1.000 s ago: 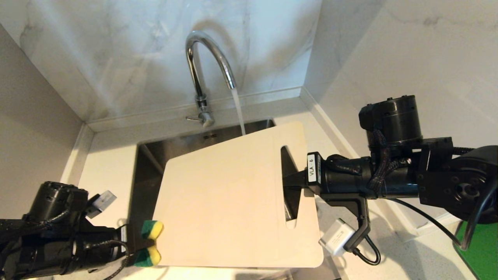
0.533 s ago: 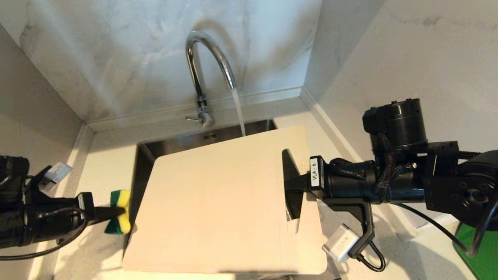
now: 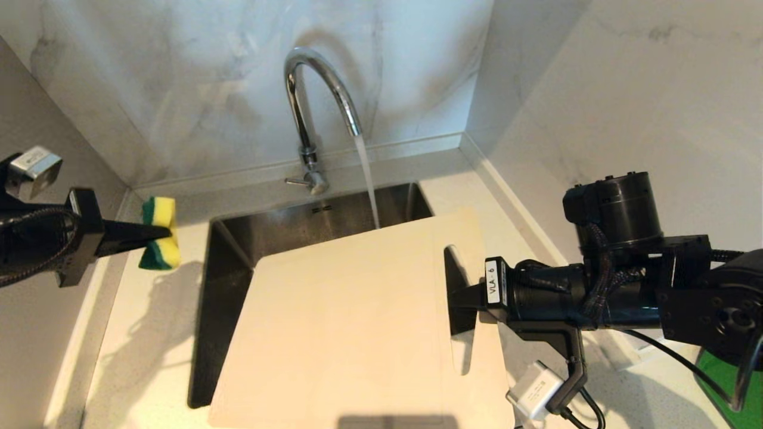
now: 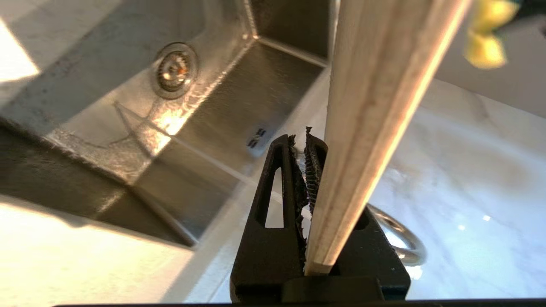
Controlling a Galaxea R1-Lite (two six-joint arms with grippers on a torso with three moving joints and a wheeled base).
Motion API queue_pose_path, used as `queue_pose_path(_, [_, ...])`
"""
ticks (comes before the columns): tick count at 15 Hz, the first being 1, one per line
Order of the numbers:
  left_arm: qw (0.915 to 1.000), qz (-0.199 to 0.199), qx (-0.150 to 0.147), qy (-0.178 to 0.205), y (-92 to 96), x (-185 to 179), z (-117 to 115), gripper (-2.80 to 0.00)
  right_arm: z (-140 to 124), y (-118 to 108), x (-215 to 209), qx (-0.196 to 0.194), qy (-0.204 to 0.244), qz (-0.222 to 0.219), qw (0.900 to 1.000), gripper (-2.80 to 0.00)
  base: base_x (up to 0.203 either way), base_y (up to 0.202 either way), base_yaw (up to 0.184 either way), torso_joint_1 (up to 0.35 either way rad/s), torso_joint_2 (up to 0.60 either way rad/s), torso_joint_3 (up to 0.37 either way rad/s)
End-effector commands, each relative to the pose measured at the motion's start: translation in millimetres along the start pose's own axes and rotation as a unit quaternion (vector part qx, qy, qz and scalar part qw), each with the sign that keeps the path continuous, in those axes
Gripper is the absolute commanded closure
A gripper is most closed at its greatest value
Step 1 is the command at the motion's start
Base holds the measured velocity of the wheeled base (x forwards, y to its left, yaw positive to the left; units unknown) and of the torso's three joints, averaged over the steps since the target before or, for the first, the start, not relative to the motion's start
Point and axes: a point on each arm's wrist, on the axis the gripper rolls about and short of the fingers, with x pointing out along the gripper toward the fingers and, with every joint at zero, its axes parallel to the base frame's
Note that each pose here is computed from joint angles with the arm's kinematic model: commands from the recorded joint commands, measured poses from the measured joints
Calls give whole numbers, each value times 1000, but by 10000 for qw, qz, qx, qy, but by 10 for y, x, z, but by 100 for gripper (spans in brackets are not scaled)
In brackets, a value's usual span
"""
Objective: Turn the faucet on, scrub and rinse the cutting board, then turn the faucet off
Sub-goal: Scrub the cutting board underwater
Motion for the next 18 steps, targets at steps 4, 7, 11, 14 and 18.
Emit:
queue_pose_path(4, [9969,-779,-64,129,-475,16,68,0,-136,108,-13,32,186,137,9997,0,0,0,0,0,0,0])
queue_pose_path(7, [9966,-806,-41,168,-487,81,95,0,-217,163,92,65,137,186,9997,0,0,0,0,0,0,0])
queue_pose_path(11, [9963,-819,-38,245,-478,218,149,0,-313,236,218,115,-85,449,9989,0,0,0,0,0,0,0])
queue_pose_path(14, [9952,-934,-19,291,-460,316,179,0,-447,152,204,-74,-180,723,9972,0,0,0,0,0,0,0])
queue_pose_path(18, [9950,-950,44,291,-464,384,216,0,-689,-7,183,-410,-300,1161,9919,0,0,0,0,0,0,0])
